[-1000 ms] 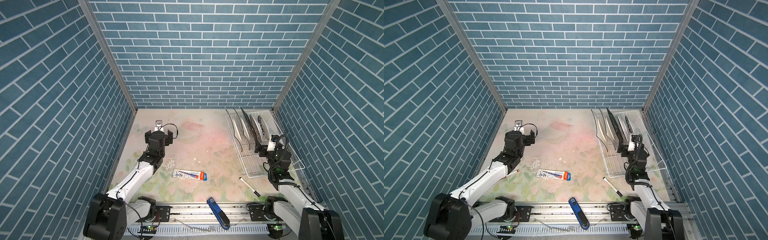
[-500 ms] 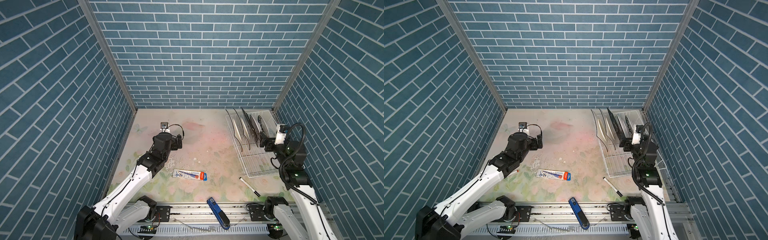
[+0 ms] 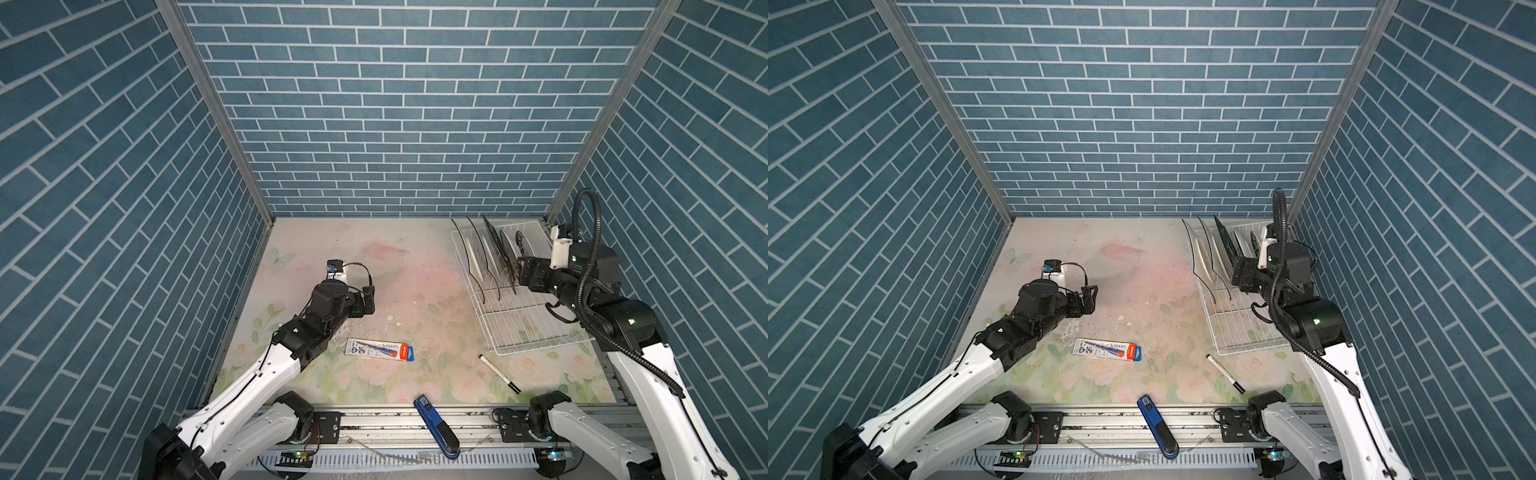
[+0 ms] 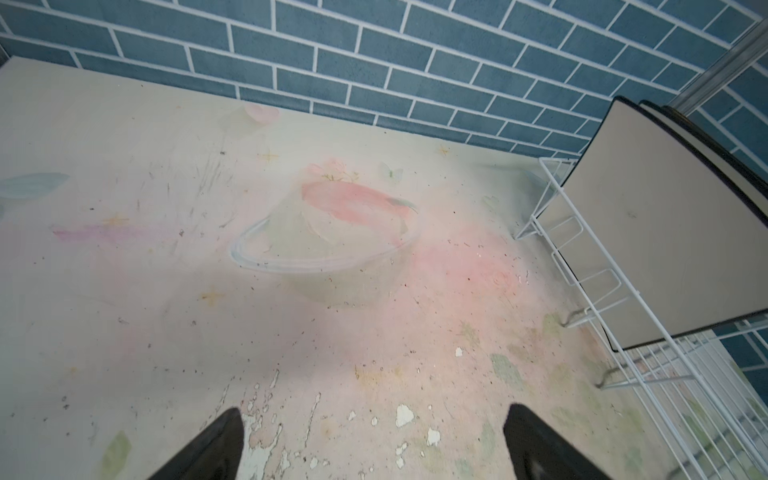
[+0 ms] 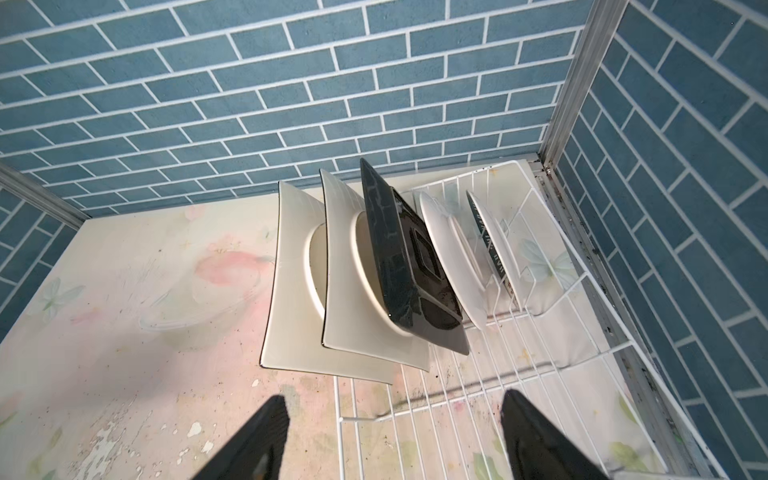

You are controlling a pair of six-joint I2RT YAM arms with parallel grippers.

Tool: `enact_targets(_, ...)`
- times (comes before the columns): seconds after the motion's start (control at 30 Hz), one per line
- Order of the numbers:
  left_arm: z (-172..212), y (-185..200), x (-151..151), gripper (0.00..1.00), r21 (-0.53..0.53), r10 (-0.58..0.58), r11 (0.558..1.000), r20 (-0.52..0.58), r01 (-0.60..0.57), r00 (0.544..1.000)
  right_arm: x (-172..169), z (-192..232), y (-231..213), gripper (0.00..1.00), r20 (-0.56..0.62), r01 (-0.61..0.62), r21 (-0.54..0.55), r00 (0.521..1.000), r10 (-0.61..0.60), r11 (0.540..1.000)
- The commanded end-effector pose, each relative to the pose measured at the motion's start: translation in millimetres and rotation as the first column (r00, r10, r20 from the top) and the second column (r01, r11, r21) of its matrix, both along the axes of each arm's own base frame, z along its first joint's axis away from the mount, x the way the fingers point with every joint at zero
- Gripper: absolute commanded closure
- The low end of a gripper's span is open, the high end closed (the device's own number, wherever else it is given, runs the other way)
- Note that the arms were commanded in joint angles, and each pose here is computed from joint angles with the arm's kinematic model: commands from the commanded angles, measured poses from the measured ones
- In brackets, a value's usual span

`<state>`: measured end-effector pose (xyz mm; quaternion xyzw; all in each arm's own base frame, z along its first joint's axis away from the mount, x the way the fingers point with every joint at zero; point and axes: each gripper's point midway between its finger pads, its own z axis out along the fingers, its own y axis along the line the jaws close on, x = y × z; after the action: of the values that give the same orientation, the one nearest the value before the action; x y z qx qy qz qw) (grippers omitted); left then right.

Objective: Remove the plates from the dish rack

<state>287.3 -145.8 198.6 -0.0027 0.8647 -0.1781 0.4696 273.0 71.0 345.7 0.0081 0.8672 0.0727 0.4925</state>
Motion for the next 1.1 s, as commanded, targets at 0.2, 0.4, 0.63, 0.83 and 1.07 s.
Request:
enact_targets(0.2,-22,-11,-21,0.00,-0.090,-0.067,0.994,-0.068,0.061,0.995,34,3,56,0.20,-0.137,-0.090,-0.247,0.989,0.057,0.965)
enact_targets(0.4,-32,-13,-21,0.00,-0.037,-0.097,0.995,-0.104,0.094,0.990,67,-5,92,0.18,-0.232,-0.115,-0.369,0.972,0.028,0.922)
enact_targets(0.63,-33,-3,-8,0.00,0.125,-0.077,0.988,-0.099,0.089,0.992,105,-15,136,0.15,-0.234,-0.147,-0.486,0.972,0.033,0.861)
enact_targets(0.83,-40,-24,-6,0.00,-0.006,-0.119,0.993,-0.123,0.119,0.985,116,-16,145,0.13,-0.217,-0.084,-0.598,0.974,-0.059,0.797)
enact_targets(1.07,-50,-22,-10,0.00,-0.012,-0.113,0.994,-0.146,0.112,0.983,124,-35,140,0.26,-0.212,-0.015,-0.663,0.963,-0.168,0.748)
